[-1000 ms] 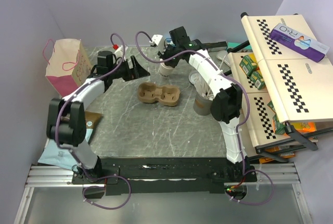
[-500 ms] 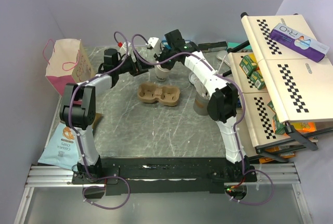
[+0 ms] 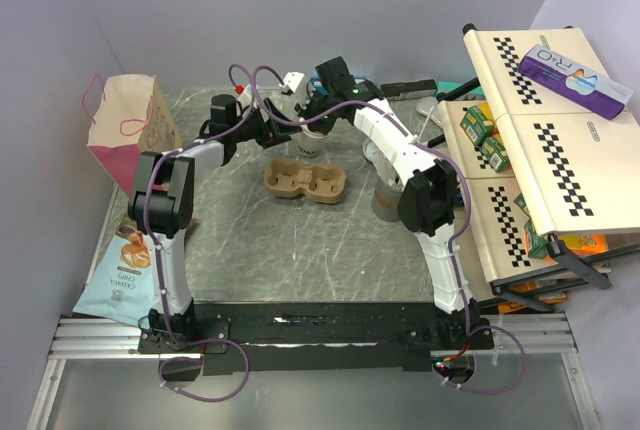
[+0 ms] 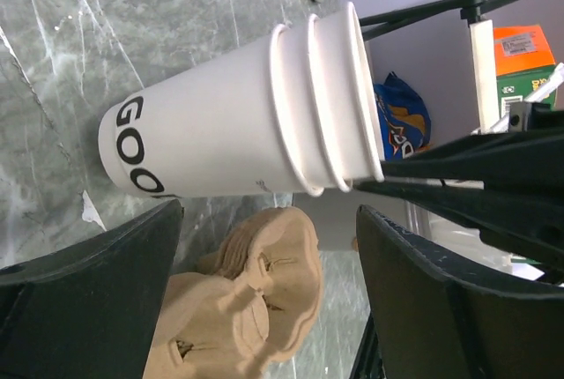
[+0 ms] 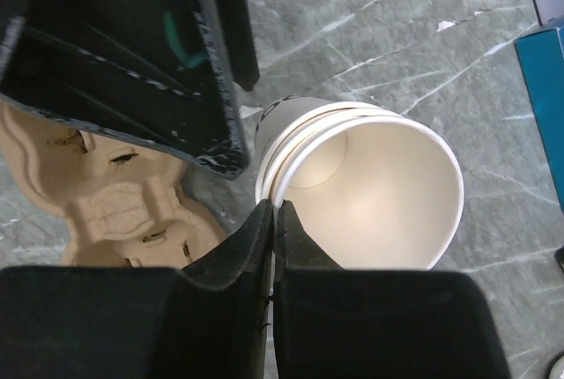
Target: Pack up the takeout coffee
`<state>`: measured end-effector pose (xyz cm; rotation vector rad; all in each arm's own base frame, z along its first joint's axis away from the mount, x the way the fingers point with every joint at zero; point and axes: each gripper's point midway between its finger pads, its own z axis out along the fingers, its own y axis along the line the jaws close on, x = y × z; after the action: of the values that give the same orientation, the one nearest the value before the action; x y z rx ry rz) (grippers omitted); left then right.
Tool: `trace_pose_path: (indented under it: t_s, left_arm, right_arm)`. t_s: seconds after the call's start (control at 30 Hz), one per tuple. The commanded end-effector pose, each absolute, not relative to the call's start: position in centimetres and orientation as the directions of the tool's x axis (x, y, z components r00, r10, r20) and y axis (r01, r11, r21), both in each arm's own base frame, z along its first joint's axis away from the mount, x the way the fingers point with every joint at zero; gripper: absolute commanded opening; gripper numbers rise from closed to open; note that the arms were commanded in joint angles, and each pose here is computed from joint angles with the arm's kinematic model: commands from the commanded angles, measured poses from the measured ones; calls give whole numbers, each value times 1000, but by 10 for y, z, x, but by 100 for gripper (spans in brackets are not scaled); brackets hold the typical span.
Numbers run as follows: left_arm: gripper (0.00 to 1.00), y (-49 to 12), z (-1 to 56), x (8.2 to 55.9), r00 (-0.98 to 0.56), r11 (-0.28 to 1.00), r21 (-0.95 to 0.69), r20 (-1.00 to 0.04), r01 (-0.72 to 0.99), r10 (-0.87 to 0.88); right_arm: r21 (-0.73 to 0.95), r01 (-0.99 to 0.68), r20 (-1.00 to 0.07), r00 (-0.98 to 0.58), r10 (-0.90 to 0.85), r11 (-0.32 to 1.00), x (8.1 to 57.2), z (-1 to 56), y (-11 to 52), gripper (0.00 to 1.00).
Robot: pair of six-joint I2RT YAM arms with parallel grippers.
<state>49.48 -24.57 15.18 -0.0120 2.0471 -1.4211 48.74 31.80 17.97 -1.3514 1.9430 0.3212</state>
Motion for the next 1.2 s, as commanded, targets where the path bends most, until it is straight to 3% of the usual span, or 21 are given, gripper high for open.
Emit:
trace_pose_path:
  t_s: [0.0, 0.83, 1.17]
  left_arm:
    - [86, -252, 174, 506, -761, 403, -825, -540, 396, -359]
    - [85, -250, 132, 525, -786, 500, -809, -514, 309, -345]
    - [85, -253, 150, 529, -766, 477, -795, -555, 374, -324]
  right_arm:
    - [-208, -898, -716, -129, -686, 387, 487, 188, 335, 0]
    - [-256, -884, -737, -82, -670, 391, 490, 202, 348, 0]
    - [-380, -824, -757, 15, -653, 421, 494, 265, 340, 0]
